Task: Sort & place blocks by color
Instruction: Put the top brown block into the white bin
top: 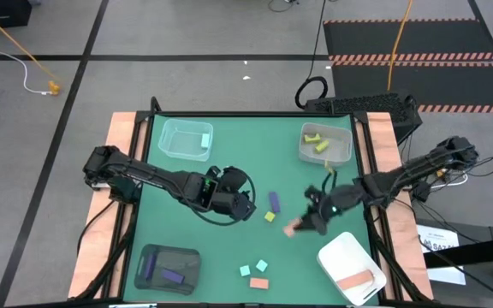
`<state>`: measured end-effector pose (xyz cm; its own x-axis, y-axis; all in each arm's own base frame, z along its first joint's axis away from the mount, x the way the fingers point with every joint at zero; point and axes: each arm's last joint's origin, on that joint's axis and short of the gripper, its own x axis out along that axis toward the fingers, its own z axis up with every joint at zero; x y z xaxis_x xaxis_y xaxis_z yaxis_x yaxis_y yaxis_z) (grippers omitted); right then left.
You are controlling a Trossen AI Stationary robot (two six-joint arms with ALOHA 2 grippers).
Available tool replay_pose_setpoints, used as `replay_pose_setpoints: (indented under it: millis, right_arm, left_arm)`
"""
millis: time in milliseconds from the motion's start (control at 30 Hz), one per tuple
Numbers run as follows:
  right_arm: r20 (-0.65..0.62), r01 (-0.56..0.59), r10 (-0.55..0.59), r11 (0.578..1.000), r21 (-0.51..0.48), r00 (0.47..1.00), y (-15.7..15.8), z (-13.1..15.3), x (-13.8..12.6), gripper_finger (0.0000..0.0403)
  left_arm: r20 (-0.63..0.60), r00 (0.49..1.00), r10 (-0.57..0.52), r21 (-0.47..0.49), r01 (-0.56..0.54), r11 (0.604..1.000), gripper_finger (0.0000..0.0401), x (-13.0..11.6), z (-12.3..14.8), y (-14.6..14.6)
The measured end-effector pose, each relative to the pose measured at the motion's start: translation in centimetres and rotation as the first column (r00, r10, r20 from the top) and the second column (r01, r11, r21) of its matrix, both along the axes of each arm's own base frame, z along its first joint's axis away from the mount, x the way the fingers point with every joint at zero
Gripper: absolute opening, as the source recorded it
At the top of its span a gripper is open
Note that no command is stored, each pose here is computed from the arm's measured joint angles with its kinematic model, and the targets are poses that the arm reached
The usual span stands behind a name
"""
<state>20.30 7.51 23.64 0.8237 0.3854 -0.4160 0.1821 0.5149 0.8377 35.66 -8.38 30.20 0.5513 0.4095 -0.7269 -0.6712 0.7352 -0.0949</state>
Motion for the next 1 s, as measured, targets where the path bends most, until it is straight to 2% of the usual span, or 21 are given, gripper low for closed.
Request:
replay_pose_setpoints:
  millis: [200, 333, 433, 533, 667, 733, 800, 867, 933, 1000]
  right_arm:
    - [-0.211, -0.146, 0.198, 0.960, 0.240, 0.957, 3.5, -0.7, -2.1, 0.0116]
    - [-0.303, -0.206, 0.317, 0.914, 0.348, 0.899, 5.6, -0.8, -3.7, 0.0116]
    - [-0.382, -0.203, 0.360, 0.897, 0.393, 0.851, 6.8, -1.1, -5.0, 0.0116]
    - [-0.508, -0.150, 0.346, 0.910, 0.386, 0.789, 7.3, -1.8, -6.2, 0.0116]
    - [-0.705, -0.027, 0.240, 0.954, 0.298, 0.667, 6.6, -3.3, -7.6, 0.0116]
    - [-0.747, -0.013, 0.208, 0.966, 0.258, 0.631, 6.4, -3.6, -8.0, 0.0116]
    - [-0.757, -0.012, 0.201, 0.969, 0.248, 0.622, 6.3, -3.7, -8.1, 0.0118]
    - [-0.753, -0.015, 0.207, 0.967, 0.253, 0.625, 6.4, -3.7, -8.1, 0.0151]
    - [-0.746, -0.023, 0.221, 0.964, 0.267, 0.628, 6.4, -3.6, -8.0, 0.0202]
    - [-0.750, -0.048, 0.262, 0.954, 0.295, 0.607, 6.5, -3.5, -8.1, 0.0248]
  left_arm:
    - [-0.048, 0.999, 0.005, 0.008, -0.005, 1.000, 0.0189, -0.5, -0.3, 0.0]
    - [-0.060, 0.998, 0.010, 0.011, -0.009, 1.000, 0.0187, -0.6, -0.3, 0.0]
    - [-0.067, 0.998, -0.001, 0.018, 0.002, 1.000, 0.0187, -0.6, -0.3, 0.0]
    - [-0.071, 0.997, -0.002, 0.020, 0.004, 1.000, 0.0186, -0.6, -0.3, 0.0]
    - [-0.074, 0.997, -0.005, 0.023, 0.007, 1.000, 0.0186, -0.6, -0.3, 0.1]
    - [-0.075, 0.997, -0.007, 0.025, 0.009, 1.000, 0.0186, -0.6, -0.4, 0.1]
    - [-0.075, 0.997, -0.007, 0.024, 0.009, 1.000, 0.0186, -0.6, -0.4, 0.1]
    - [-0.078, 0.997, -0.007, 0.025, 0.009, 1.000, 0.0186, -0.6, -0.4, 0.1]
    - [-0.083, 0.997, -0.007, 0.026, 0.010, 1.000, 0.0186, -0.6, -0.4, 0.1]
    - [-0.090, 0.996, -0.007, 0.028, 0.010, 1.000, 0.0186, -0.7, -0.4, 0.1]
